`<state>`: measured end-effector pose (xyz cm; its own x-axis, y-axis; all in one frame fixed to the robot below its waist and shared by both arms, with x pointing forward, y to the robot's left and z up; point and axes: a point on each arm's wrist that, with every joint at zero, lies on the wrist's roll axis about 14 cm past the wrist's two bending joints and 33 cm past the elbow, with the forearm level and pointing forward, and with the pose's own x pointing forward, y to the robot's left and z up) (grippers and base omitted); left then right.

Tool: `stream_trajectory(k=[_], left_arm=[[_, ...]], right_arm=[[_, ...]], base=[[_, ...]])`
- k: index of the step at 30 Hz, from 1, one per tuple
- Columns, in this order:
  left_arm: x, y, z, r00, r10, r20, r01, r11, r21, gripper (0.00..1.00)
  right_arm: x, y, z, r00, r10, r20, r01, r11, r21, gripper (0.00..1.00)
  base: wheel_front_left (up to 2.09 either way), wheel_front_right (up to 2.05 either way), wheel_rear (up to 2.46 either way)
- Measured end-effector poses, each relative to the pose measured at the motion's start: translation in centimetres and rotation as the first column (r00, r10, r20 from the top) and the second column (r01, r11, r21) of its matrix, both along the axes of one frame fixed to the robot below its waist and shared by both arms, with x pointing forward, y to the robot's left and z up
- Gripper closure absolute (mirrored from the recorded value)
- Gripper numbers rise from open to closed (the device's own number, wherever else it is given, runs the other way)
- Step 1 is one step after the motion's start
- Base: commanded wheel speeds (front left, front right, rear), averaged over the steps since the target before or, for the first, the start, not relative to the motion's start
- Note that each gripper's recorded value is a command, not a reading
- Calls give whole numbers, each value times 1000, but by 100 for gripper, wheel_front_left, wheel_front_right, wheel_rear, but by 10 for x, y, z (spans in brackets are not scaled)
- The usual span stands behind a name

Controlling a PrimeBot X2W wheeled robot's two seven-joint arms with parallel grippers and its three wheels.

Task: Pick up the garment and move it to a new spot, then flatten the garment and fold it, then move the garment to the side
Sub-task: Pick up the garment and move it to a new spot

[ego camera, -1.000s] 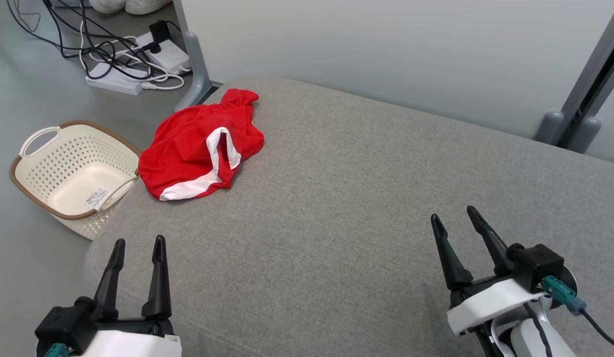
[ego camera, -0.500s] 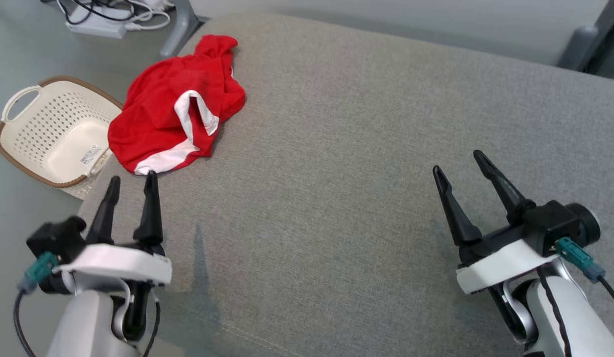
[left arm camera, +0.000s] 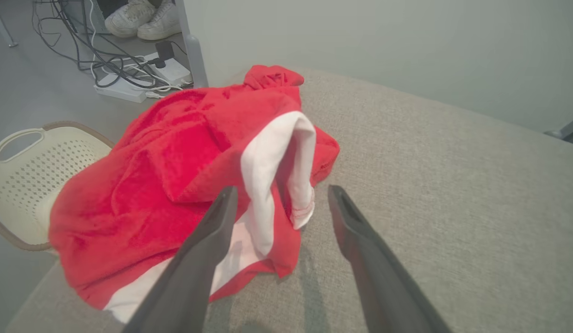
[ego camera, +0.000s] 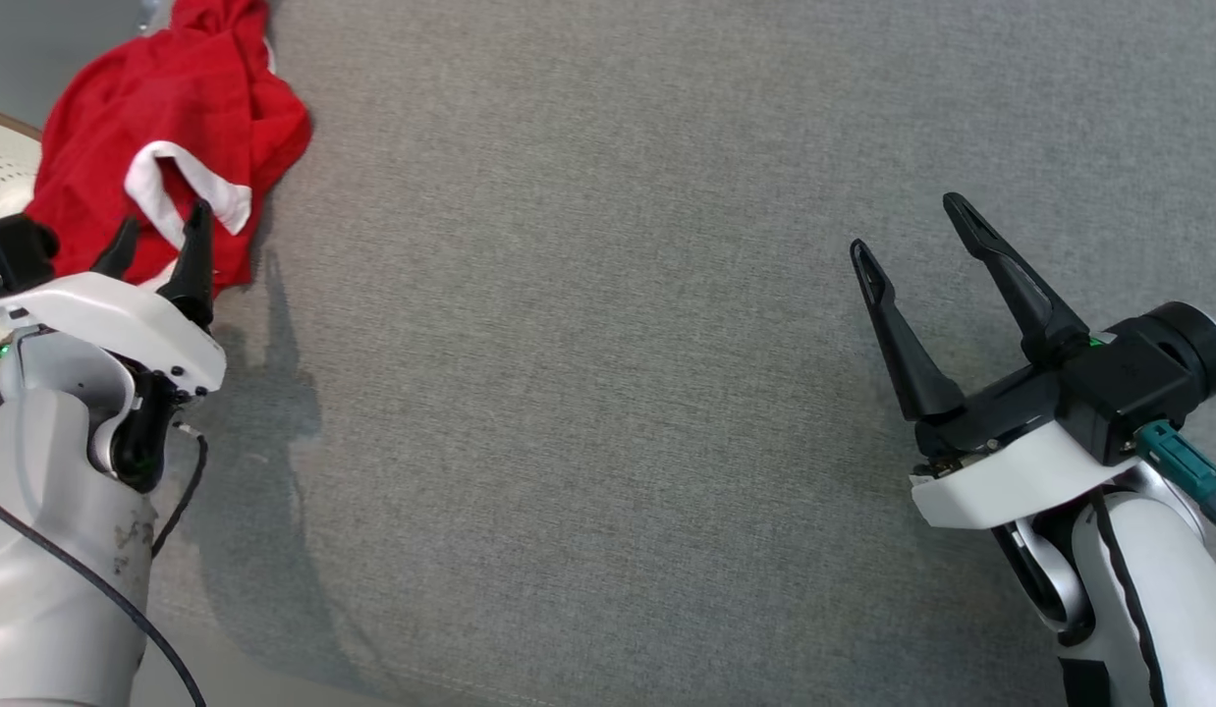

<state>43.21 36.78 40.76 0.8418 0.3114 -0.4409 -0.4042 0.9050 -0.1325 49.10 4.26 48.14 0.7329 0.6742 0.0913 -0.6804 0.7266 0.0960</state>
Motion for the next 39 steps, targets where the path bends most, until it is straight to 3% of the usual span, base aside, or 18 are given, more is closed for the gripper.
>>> stream_trajectory(k=[7, 8, 9, 18, 24, 30, 39], left_arm=[[21, 9, -24, 996, -8, -94, 14, 998, 66, 0], [24, 7, -25, 995, -18, -95, 25, 997, 69, 92], [27, 5, -27, 995, -25, -97, 32, 997, 69, 100], [50, 4, 27, 991, -104, 79, 87, 977, 196, 100], [77, -32, 91, 939, -227, 257, 164, 956, 244, 100], [99, -103, 134, 844, -408, 349, 324, 905, 276, 100], [117, -261, 167, 619, -649, 442, 610, 752, 250, 100]], right_arm=[[6, -23, -20, 998, -56, -38, 55, 998, -26, 0], [7, -25, -22, 997, -63, -40, 62, 998, -27, 0], [7, -28, -24, 997, -69, -44, 68, 997, -31, 0], [0, -39, -10, 992, -124, -22, 123, 992, -17, 0], [-4, -62, 7, 979, -203, 4, 203, 979, 0, 0], [-9, -84, 24, 962, -273, 28, 273, 962, 22, 0], [-14, -149, 28, 896, -443, 31, 443, 896, 19, 0]], base=[[0, 0, 0], [0, 0, 0], [0, 0, 0], [0, 0, 0], [0, 0, 0], [0, 0, 0], [0, 0, 0]])
